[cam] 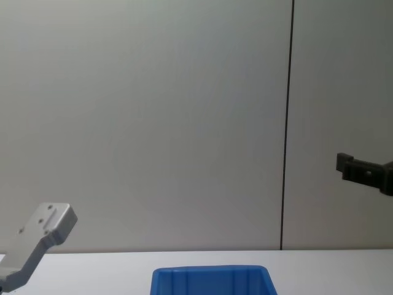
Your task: Pick up the two dolls from the table and place them into the box.
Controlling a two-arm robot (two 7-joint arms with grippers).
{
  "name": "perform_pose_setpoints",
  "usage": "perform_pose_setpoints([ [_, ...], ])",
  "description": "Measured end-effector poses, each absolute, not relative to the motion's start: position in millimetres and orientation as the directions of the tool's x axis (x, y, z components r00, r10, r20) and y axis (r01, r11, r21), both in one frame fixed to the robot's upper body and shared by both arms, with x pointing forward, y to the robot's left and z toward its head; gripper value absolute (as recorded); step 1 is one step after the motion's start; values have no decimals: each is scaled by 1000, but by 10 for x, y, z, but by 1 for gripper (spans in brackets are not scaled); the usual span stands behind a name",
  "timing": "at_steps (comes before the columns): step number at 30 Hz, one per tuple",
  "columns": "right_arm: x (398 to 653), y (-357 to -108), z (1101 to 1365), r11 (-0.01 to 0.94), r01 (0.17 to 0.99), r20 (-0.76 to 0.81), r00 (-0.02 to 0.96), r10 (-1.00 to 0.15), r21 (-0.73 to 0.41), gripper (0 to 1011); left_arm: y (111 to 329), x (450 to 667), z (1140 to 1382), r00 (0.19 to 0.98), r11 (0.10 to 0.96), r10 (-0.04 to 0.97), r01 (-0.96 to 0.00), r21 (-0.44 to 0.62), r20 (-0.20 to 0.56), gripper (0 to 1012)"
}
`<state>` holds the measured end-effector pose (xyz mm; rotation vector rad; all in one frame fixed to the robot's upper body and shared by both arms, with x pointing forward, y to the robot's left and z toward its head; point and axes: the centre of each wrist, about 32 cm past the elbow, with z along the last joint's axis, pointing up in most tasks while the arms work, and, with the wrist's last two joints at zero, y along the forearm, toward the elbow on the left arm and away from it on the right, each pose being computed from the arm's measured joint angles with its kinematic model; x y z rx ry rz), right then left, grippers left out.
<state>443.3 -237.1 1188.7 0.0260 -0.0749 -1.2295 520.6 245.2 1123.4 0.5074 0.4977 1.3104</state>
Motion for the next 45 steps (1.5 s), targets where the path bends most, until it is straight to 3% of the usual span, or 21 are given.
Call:
perform_pose_setpoints([
  [6, 4433, -2371, 11887, 335, 940, 43, 333, -942, 60, 1001, 2459, 5232, 11239, 192, 177, 981, -774, 608, -42, 366],
  [23, 4433, -2371, 11887, 335, 940, 43, 333, -942, 60, 1001, 2468, 5267, 11564, 272, 228, 962, -847, 480, 22, 364],
  [32, 4433, -2371, 11887, 335, 940, 43, 333, -942, 60, 1001, 2470, 5289, 11808, 356, 317, 933, -875, 367, 43, 364],
  [45, 4433, -2371, 11887, 335, 940, 43, 333, -942, 60, 1001, 2452, 5359, 12043, 511, 488, 859, -839, 241, 40, 364],
])
